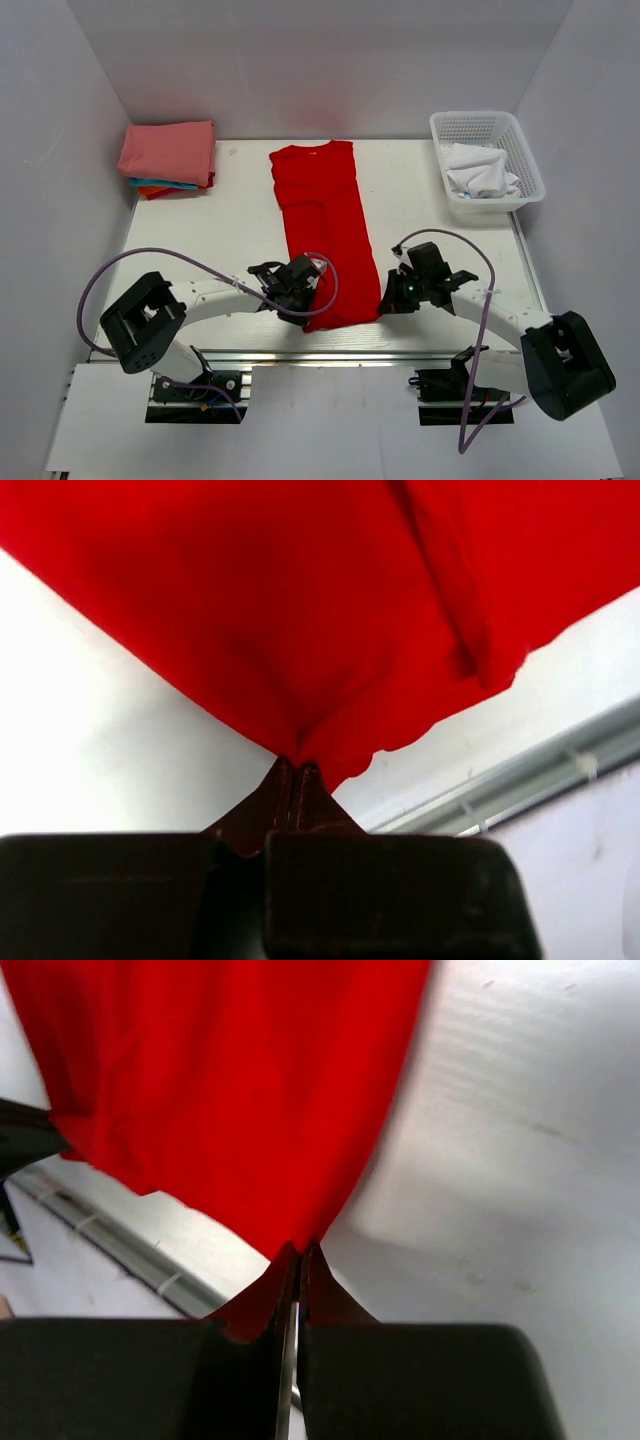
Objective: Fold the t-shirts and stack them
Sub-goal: Fold the folded rectangular tshirt in 1/3 of the way
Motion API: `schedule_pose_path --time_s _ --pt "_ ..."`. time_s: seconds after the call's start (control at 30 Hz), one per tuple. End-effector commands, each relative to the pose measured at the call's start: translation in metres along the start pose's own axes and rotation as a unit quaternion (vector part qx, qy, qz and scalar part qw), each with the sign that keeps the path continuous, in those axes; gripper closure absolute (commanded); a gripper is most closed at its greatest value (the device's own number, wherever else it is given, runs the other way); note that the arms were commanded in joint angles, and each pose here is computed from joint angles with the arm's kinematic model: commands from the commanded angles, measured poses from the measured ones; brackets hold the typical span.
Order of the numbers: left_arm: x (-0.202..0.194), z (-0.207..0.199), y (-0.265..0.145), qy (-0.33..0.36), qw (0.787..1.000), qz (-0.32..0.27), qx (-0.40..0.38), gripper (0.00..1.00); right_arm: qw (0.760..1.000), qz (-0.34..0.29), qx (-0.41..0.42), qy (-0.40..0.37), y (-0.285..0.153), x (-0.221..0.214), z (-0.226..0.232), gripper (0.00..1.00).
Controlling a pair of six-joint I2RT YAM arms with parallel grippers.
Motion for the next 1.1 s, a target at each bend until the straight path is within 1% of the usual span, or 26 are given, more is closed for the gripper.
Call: schedule_pose_path --time_s 0.0,0.07,0.13,0.17,0.2,0.23,0.27,0.3,0.33,0.37,0.4,0.47,0.5,0.53,0.63,0.67,0.7,0.73,0.8,0.87,0.93,0.97,1.03,1.07 --pt "-0.003 -0.016 -0.018 0.013 0.999 0.009 -0.038 1.0 0.999 0.012 0.04 -0.016 -0.012 -0.007 0.017 1.0" --pt "0.01 -0.022 -0.024 0.014 0.999 -0.012 -0.042 1.0 0.999 -0.003 0.037 -0.021 -0.014 0.003 0.018 1.0" --pt "0.031 -0.027 -0.036 0.02 0.998 -0.052 -0.039 1.0 0.999 -0.024 0.034 -0.029 -0.015 0.022 0.023 1.0" --pt "0.036 -0.026 -0.037 0.02 0.997 -0.062 -0.032 1.0 0.999 -0.03 0.032 -0.03 -0.015 0.027 0.024 1.0" --pt "0.044 -0.014 -0.039 0.011 0.997 -0.08 -0.005 1.0 0.999 -0.027 0.023 -0.026 -0.01 0.03 0.021 1.0" --pt "0.052 -0.011 -0.041 -0.002 0.996 -0.094 0.005 1.0 0.998 -0.048 0.026 -0.037 -0.013 0.049 0.028 1.0" --pt "0.057 -0.002 -0.046 -0.022 0.994 -0.103 0.027 1.0 0.998 -0.048 0.018 -0.035 -0.012 0.052 0.026 1.0" --pt "0.073 0.005 -0.054 -0.031 0.989 -0.135 0.058 1.0 0.998 -0.049 0.013 -0.037 -0.011 0.061 0.028 1.0" --pt "0.08 0.005 -0.057 -0.032 0.986 -0.148 0.064 1.0 0.997 -0.059 -0.001 -0.04 -0.011 0.073 0.027 1.0" --pt "0.086 0.009 -0.061 -0.043 0.984 -0.158 0.075 1.0 0.997 -0.06 -0.005 -0.039 -0.011 0.076 0.026 1.0" --pt "0.098 0.009 -0.067 -0.046 0.979 -0.181 0.083 1.0 0.997 -0.067 -0.007 -0.042 -0.01 0.085 0.029 1.0" --pt "0.109 0.014 -0.07 -0.056 0.975 -0.196 0.093 1.0 0.995 -0.086 -0.006 -0.046 -0.013 0.103 0.035 1.0" --pt "0.121 0.017 -0.073 -0.064 0.97 -0.213 0.1 1.0 0.995 -0.088 -0.008 -0.047 -0.013 0.108 0.036 1.0" --pt "0.131 0.023 -0.078 -0.074 0.964 -0.23 0.11 1.0 0.993 -0.105 -0.011 -0.049 -0.015 0.125 0.04 1.0" --pt "0.149 0.034 -0.079 -0.082 0.957 -0.243 0.136 1.0 0.992 -0.114 -0.036 -0.051 -0.01 0.14 0.035 1.0" --pt "0.161 0.039 -0.084 -0.094 0.952 -0.254 0.142 1.0 0.989 -0.129 -0.035 -0.065 -0.019 0.159 0.045 1.0" --pt "0.166 0.043 -0.084 -0.091 0.951 -0.255 0.151 1.0 0.989 -0.129 -0.038 -0.067 -0.019 0.163 0.045 1.0" --pt "0.169 0.047 -0.08 -0.095 0.95 -0.251 0.157 1.0 0.987 -0.14 -0.05 -0.068 -0.019 0.181 0.047 1.0" --pt "0.184 0.056 -0.084 -0.101 0.946 -0.258 0.165 1.0 0.987 -0.138 -0.056 -0.064 -0.015 0.188 0.045 1.0" --pt "0.197 0.067 -0.084 -0.109 0.943 -0.26 0.176 1.0 0.984 -0.152 -0.052 -0.073 -0.016 0.207 0.053 1.0" --pt "0.207 0.072 -0.083 -0.109 0.943 -0.262 0.173 1.0 0.983 -0.158 -0.058 -0.077 -0.012 0.223 0.053 1.0" --pt "0.218 0.078 -0.087 -0.115 0.939 -0.272 0.175 1.0 0.979 -0.177 -0.06 -0.08 -0.018 0.24 0.057 1.0" --pt "0.224 0.086 -0.083 -0.117 0.939 -0.267 0.18 1.0 0.98 -0.171 -0.068 -0.079 -0.008 0.247 0.051 1.0" --pt "0.235 0.087 -0.085 -0.117 0.936 -0.28 0.178 1.0 0.979 -0.173 -0.073 -0.077 -0.007 0.252 0.048 1.0"
Point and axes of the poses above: each gripper's point midway between its finger pads, its own y axis out along the fingers, its own z axis along the line the jaws close on, x = y × z, the point moved 1 cm from there along -y, back along the fingers, and after that the axes turned 2 degrees about -y, right-handed, at the moved point
